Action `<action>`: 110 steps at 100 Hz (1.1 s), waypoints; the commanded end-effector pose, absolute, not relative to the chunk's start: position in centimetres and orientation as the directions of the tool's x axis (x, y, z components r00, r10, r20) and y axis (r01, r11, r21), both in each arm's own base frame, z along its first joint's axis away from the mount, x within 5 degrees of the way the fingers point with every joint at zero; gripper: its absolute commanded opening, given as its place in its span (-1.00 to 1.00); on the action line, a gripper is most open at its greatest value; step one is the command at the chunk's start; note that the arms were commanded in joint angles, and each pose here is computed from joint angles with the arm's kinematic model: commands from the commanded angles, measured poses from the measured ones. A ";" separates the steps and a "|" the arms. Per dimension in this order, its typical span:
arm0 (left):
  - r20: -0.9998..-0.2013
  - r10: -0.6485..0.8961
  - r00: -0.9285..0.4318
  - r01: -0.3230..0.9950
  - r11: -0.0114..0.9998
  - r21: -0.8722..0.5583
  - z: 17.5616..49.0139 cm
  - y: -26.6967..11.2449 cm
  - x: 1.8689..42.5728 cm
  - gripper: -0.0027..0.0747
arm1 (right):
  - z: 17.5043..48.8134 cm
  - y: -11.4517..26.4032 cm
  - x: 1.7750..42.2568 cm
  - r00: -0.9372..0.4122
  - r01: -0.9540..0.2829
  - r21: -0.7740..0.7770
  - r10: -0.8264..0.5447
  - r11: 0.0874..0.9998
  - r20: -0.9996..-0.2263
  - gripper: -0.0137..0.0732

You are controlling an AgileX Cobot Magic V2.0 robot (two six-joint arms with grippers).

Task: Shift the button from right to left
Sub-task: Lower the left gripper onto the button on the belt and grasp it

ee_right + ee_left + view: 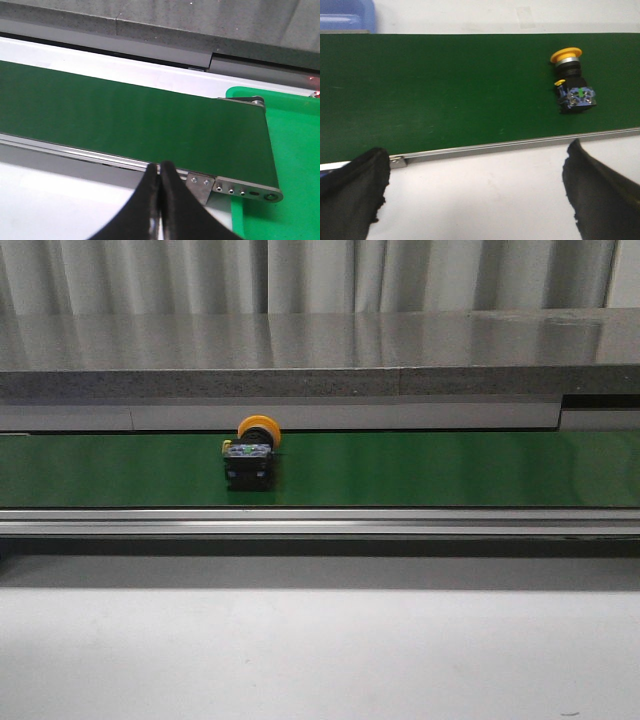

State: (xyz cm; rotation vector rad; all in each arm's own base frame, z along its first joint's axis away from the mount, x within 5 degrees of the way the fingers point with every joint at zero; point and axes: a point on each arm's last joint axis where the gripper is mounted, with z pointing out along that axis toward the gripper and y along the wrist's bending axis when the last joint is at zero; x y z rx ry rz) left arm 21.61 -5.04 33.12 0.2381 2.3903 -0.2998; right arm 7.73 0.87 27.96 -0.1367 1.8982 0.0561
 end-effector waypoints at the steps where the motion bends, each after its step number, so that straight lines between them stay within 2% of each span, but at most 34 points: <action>1: -0.725 0.082 -0.684 0.291 0.942 -0.169 34.6 -6.4 23.2 0.78 | 29.5 0.9 7.8 -0.227 -0.124 -0.037 -0.064 0.992 -0.972 -0.84; 28: -0.675 0.175 -0.717 0.385 0.907 -0.173 32.8 -10.9 27.9 0.78 | 29.5 0.9 7.8 -0.227 -0.124 -0.037 -0.064 0.992 -0.972 -0.84; 56: -0.626 0.244 -0.741 0.431 0.887 -0.165 30.4 -14.0 30.8 0.78 | 29.5 0.9 7.8 -0.227 -0.124 -0.037 -0.064 0.992 -0.972 -0.84; 103: -0.555 0.337 -0.760 0.454 0.887 -0.084 26.4 -15.0 33.5 0.78 | 29.5 0.9 7.8 -0.227 -0.124 -0.037 -0.064 0.992 -0.972 -0.84; 110: -0.543 0.345 -0.765 0.455 0.887 -0.078 25.9 -15.0 33.7 0.73 | 29.5 0.9 7.8 -0.227 -0.124 -0.037 -0.064 0.992 -0.972 -0.84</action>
